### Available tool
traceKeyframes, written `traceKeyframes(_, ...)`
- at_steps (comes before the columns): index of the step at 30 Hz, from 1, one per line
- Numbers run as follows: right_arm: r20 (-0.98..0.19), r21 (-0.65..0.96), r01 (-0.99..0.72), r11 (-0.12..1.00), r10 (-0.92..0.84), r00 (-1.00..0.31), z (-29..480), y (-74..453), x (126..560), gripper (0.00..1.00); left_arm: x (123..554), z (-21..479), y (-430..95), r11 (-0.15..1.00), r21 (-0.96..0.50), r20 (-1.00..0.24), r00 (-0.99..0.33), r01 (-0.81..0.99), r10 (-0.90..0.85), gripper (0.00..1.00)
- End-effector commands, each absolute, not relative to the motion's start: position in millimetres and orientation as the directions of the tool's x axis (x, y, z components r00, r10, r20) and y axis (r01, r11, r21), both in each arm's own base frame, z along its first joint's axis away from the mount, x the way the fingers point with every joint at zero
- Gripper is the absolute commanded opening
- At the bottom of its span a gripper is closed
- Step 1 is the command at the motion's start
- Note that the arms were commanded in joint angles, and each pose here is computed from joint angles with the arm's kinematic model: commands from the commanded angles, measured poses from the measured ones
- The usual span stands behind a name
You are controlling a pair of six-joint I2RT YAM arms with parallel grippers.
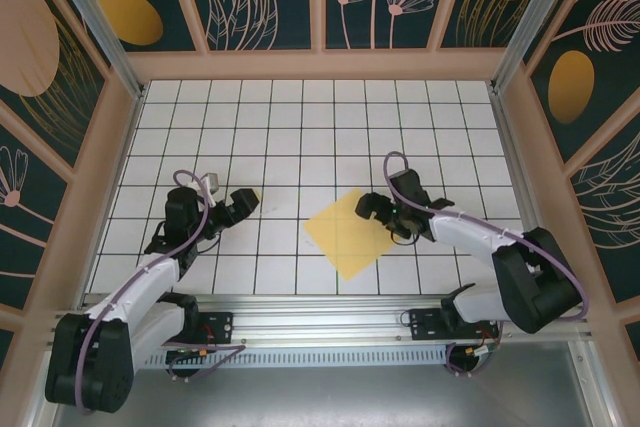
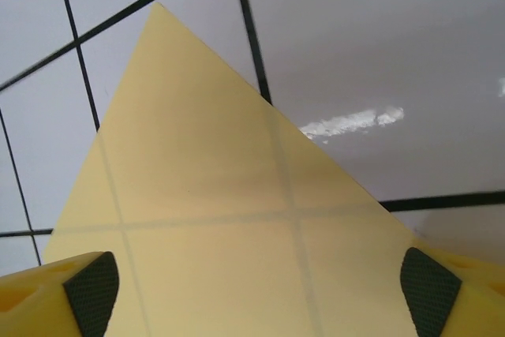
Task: Fold a paper plane with a square sheet of paper (pick it up from the middle)
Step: Move the square sheet of paper to the center of the table.
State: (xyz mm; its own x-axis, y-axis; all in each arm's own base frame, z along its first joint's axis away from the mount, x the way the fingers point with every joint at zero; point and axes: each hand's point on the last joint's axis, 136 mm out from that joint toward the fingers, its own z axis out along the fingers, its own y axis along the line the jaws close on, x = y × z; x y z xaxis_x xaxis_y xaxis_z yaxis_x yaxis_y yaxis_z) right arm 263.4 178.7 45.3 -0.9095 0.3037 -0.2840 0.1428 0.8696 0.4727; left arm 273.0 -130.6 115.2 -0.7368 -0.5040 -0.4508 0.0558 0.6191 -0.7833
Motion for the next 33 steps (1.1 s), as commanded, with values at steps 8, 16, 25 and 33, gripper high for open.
traceKeyframes(8,-0.316,0.408,-0.336,0.849,-0.214,-0.924,50,269,244,0.68,278,117,-122,0.669,-0.743,-0.477,-0.719,0.022,-0.505,0.99)
traceKeyframes(16,-0.260,0.525,-0.406,0.748,-0.314,-0.913,45,310,223,0.65,286,118,-111,0.697,-0.717,-0.507,-0.679,-0.011,-0.532,0.98)
traceKeyframes(25,-0.235,0.467,-0.331,0.820,-0.245,-0.940,17,319,247,0.66,291,114,-116,0.693,-0.721,-0.488,-0.699,-0.014,-0.523,0.98)
traceKeyframes(33,-0.199,0.413,-0.033,0.910,0.055,-0.978,-10,313,300,0.66,293,114,-120,0.682,-0.731,-0.473,-0.715,-0.007,-0.515,0.99)
